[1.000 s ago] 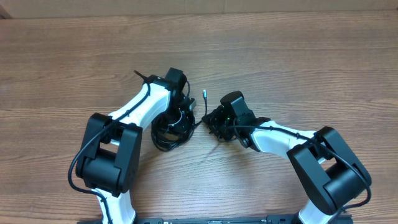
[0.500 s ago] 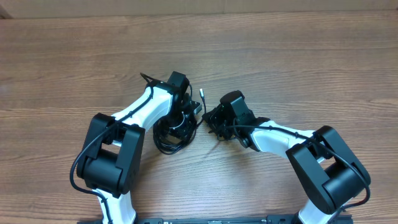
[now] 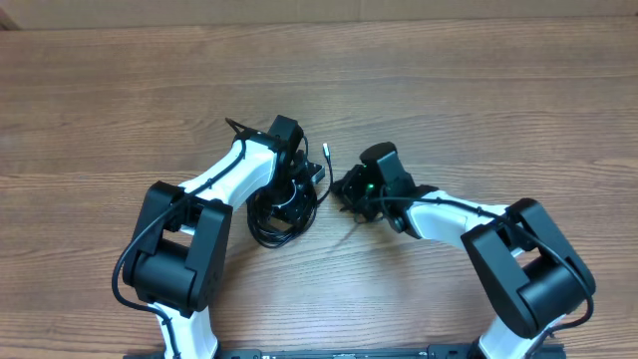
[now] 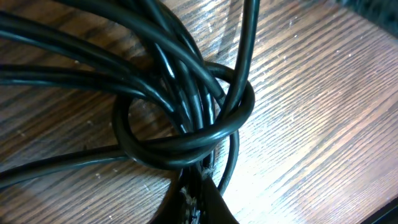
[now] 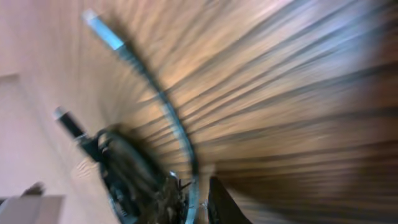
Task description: Untangle cables
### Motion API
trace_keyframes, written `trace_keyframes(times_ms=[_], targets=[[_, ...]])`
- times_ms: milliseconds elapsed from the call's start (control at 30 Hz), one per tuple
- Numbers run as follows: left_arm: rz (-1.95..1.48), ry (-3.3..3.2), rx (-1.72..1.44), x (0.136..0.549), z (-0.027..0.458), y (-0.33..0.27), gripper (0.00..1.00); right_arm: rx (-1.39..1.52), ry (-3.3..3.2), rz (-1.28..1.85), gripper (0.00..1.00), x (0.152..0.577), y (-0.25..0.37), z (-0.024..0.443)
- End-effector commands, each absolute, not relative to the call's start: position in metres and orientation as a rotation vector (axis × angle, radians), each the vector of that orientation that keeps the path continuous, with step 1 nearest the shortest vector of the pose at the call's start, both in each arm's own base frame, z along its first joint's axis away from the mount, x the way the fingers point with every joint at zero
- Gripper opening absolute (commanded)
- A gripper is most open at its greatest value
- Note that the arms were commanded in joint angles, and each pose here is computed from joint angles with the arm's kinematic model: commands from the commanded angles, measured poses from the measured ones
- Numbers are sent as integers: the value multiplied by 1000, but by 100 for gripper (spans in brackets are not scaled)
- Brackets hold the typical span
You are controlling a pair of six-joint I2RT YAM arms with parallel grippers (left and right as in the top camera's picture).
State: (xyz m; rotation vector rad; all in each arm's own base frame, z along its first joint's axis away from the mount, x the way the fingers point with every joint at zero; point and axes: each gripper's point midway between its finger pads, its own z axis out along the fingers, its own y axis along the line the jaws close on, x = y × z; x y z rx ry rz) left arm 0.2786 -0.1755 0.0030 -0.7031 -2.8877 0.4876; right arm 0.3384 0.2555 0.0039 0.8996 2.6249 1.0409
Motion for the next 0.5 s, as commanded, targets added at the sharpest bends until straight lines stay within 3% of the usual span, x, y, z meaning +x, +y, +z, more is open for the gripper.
trace_keyframes(times_ms=[0,200,400,467], targets=[[474,-2882,-704,272,0,-176,4,897,2645,1010,24,337,250,-3],[515,-2973,-707,288,28,-183,6,888,2630,1021,31,340,251,-1],[498,-2962,-695,285,61,-181,32,778,2630,1112,32,343,261,10],[454,-2979,-607,287,75,-177,32,645,2639,1200,34,347,267,24]])
